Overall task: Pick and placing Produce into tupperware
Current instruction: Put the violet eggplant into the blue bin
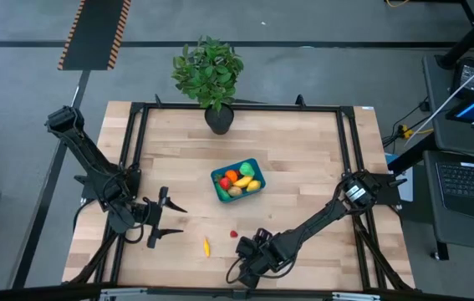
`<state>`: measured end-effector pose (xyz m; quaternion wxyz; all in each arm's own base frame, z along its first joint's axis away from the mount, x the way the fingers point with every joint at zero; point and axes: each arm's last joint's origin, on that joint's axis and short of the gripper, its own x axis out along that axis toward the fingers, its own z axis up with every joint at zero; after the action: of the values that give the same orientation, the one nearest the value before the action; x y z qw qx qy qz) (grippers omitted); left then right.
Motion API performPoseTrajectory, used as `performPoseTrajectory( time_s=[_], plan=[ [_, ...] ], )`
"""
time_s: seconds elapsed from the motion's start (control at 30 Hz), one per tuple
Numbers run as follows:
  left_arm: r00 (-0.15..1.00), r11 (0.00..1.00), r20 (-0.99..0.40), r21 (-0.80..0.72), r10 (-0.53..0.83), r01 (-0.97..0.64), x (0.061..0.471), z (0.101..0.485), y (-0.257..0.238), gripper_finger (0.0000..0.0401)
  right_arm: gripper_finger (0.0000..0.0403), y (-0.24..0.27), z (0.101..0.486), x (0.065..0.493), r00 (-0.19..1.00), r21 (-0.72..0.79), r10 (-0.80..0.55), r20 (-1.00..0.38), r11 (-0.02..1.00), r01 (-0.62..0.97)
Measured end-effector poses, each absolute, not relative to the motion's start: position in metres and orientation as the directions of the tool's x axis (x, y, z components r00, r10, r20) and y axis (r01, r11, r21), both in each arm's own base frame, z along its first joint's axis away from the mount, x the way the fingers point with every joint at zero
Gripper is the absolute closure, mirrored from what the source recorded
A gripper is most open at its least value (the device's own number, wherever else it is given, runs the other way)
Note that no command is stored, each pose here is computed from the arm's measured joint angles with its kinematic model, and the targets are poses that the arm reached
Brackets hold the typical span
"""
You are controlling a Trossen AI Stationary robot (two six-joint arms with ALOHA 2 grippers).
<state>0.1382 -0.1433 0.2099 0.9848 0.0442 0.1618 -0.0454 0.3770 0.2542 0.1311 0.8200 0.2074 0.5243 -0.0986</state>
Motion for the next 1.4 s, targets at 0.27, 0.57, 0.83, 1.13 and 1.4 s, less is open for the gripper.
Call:
performPoseTrajectory(
  time_s=[0.27, 0.57, 0.83, 1.13, 1.4],
  plan=[
    [0.943, 0.992, -0.323, 0.072, -0.075, 0.104, 0.138, 0.210, -0.143, 0.0130, 0.0117, 0.253, 0.128, 0.376, 0.426, 0.237, 0.059, -0.903, 0.895, 0.379],
    [0.944, 0.992, -0.323, 0.072, -0.075, 0.103, 0.138, 0.210, -0.143, 0.0130, 0.0206, 0.252, 0.125, 0.375, 0.408, 0.224, 0.054, -0.911, 0.896, 0.382],
    [0.943, 0.992, -0.323, 0.072, -0.075, 0.103, 0.138, 0.210, -0.143, 0.0130, 0.0248, 0.252, 0.125, 0.374, 0.405, 0.226, 0.055, -0.913, 0.894, 0.387],
    [0.944, 0.992, -0.323, 0.073, -0.075, 0.104, 0.138, 0.210, -0.143, 0.0130, 0.0248, 0.252, 0.128, 0.374, 0.410, 0.234, 0.063, -0.910, 0.893, 0.383],
    [0.943, 0.992, -0.323, 0.073, -0.075, 0.104, 0.138, 0.210, -0.143, 0.0130, 0.0248, 0.251, 0.152, 0.370, 0.429, 0.267, 0.109, -0.897, 0.906, 0.328]
  ],
)
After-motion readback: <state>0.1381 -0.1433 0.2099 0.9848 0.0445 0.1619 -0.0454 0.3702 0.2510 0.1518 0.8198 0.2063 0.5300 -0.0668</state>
